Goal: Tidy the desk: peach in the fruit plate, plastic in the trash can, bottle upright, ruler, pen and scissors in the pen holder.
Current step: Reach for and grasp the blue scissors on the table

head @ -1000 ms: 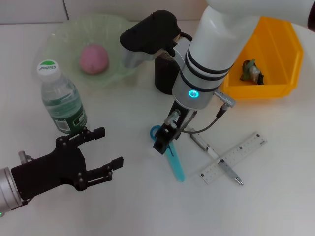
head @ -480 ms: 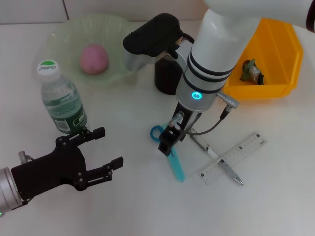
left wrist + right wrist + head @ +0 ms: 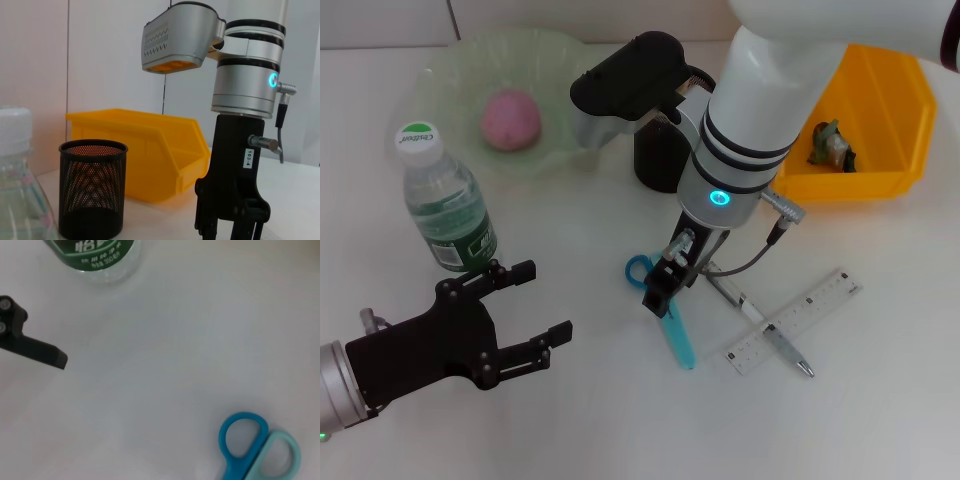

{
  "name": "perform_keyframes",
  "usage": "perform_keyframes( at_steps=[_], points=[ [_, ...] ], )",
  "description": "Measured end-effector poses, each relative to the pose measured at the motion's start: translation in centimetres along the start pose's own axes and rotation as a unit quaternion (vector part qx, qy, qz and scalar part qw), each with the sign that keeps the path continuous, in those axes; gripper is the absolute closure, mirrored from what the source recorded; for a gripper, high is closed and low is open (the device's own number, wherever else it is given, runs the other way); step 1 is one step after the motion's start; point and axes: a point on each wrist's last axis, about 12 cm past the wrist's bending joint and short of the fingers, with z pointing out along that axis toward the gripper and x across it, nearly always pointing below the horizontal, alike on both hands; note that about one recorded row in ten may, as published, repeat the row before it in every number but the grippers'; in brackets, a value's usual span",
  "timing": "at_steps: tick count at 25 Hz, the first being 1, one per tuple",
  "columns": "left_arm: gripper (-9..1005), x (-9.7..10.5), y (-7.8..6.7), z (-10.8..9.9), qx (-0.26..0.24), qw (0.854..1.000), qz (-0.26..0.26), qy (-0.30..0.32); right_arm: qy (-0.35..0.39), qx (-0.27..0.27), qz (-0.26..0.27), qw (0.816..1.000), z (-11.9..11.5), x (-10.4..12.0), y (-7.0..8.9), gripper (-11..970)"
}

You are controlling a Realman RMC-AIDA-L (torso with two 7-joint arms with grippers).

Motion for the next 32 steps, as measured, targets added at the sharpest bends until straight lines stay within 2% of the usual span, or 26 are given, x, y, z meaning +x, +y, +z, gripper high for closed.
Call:
perform_keyframes(
  at_steps=[32],
  points=[
    [164,-0.06,0.12,0.15,0.001,1.000,0.002,0.001,-0.001,-0.004,-0.006,1.000,0.74,0.16,0.43,520]
  ],
)
